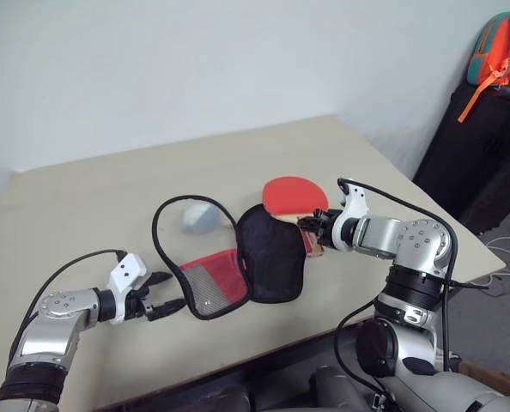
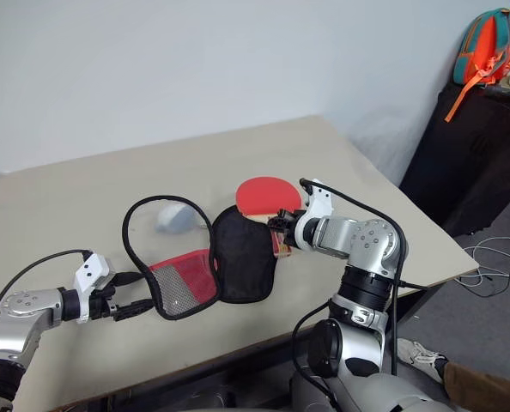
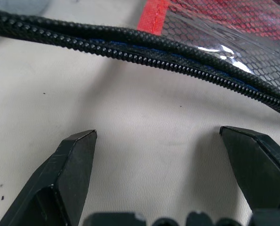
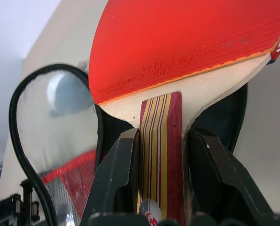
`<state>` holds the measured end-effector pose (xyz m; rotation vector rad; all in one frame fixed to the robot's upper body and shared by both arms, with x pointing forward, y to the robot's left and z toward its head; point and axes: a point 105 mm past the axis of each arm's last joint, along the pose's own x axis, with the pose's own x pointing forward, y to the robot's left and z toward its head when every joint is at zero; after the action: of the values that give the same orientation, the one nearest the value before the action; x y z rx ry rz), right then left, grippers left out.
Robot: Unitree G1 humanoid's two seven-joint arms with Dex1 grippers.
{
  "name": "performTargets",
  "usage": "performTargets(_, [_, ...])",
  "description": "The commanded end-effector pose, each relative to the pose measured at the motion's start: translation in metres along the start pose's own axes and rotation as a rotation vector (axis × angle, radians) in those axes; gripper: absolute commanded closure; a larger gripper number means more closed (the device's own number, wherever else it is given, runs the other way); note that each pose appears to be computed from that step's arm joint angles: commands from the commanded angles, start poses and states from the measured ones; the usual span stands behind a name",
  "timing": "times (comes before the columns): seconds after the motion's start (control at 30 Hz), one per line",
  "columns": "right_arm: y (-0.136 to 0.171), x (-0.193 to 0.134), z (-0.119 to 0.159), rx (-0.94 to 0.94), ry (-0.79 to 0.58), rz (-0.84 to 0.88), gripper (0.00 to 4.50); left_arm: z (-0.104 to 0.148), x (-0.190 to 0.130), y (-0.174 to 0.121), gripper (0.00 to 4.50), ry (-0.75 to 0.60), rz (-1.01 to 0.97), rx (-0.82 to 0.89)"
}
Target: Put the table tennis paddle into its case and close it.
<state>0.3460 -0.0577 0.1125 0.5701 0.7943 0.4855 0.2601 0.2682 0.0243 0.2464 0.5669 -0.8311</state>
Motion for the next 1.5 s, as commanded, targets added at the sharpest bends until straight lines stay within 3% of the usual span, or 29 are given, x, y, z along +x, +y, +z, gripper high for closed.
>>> performTargets(0.03, [0.071,0.024,-0.037,-0.023,0.119,0.243,3.29,-0.013,0.010,-0.010,0.00,0.079,-0.020,-0.036])
performTargets(0.2, [0.057,0.035,-0.044,-0.038,0.165,0.205,3.29,0.006,0.009,-0.016,0.00,0.071,-0.025,-0.023])
performTargets(0.6, [0.067,0.040,-0.046,-0.038,0.154,0.225,3.29,0.033,0.005,-0.024,0.00,0.072,-0.020,-0.016])
performTargets(0.97, [0.066,0.022,-0.038,-0.007,0.102,0.244,3.29,0.039,0.007,-0.023,0.00,0.079,-0.026,-0.011])
performTargets(1.5, [0.063,0.026,-0.063,0.026,0.167,0.224,3.29,0.031,0.007,-0.024,0.00,0.093,-0.038,-0.012])
